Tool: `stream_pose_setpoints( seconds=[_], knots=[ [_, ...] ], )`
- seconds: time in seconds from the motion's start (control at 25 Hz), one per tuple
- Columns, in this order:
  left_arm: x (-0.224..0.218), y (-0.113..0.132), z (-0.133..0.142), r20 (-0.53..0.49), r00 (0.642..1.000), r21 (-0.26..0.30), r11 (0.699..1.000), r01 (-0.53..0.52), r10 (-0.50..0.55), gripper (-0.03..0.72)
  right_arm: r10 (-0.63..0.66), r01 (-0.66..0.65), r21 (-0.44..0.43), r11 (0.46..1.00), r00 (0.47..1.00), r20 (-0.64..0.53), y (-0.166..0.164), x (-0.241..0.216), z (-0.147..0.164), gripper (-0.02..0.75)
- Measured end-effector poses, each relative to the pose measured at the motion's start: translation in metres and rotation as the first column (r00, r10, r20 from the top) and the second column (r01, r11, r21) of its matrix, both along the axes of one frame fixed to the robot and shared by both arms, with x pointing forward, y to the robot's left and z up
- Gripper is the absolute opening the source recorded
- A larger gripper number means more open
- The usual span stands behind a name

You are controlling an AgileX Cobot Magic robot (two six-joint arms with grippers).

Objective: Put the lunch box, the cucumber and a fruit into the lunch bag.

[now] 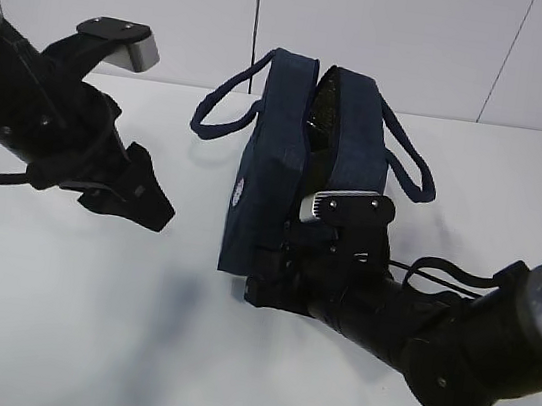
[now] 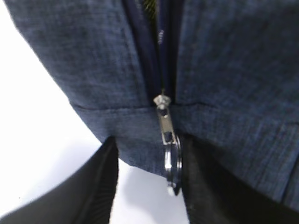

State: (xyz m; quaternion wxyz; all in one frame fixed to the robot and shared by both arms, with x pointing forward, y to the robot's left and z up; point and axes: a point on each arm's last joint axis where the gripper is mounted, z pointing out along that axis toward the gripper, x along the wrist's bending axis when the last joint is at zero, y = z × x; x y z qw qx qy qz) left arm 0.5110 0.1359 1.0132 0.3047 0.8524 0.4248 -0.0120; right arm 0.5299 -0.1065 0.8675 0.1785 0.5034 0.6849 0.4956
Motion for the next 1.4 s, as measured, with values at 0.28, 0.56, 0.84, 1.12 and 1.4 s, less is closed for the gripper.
stream_pose_setpoints(
  seconds=[0.28,0.56,0.84,1.12,1.4],
  knots=[
    [0.0,0.0,0.0,0.002,1.0,0.0,1.0,-0.001,0.001,0.319,-0.003,0.003,0.002,1.0,1.0,0.001,0.0,0.0,0.0,0.208],
    [0.0,0.0,0.0,0.002,1.0,0.0,1.0,-0.001,0.001,0.312,-0.003,0.003,0.003,1.0,1.0,0.003,0.0,0.0,0.0,0.06],
    [-0.001,0.0,0.0,-0.007,1.0,-0.001,1.0,0.003,-0.003,0.279,-0.004,0.004,0.007,1.0,1.0,0.008,0.0,0.0,0.002,0.0],
    [-0.005,0.0,-0.001,-0.051,0.998,0.001,1.0,0.028,-0.028,0.277,-0.004,0.004,0.018,1.0,1.0,0.024,0.0,0.0,0.016,0.0],
    [-0.006,0.0,-0.001,-0.061,0.998,0.004,0.999,0.035,-0.035,0.277,0.005,-0.005,-0.012,1.0,1.0,-0.009,-0.002,-0.004,0.032,0.0]
  ],
)
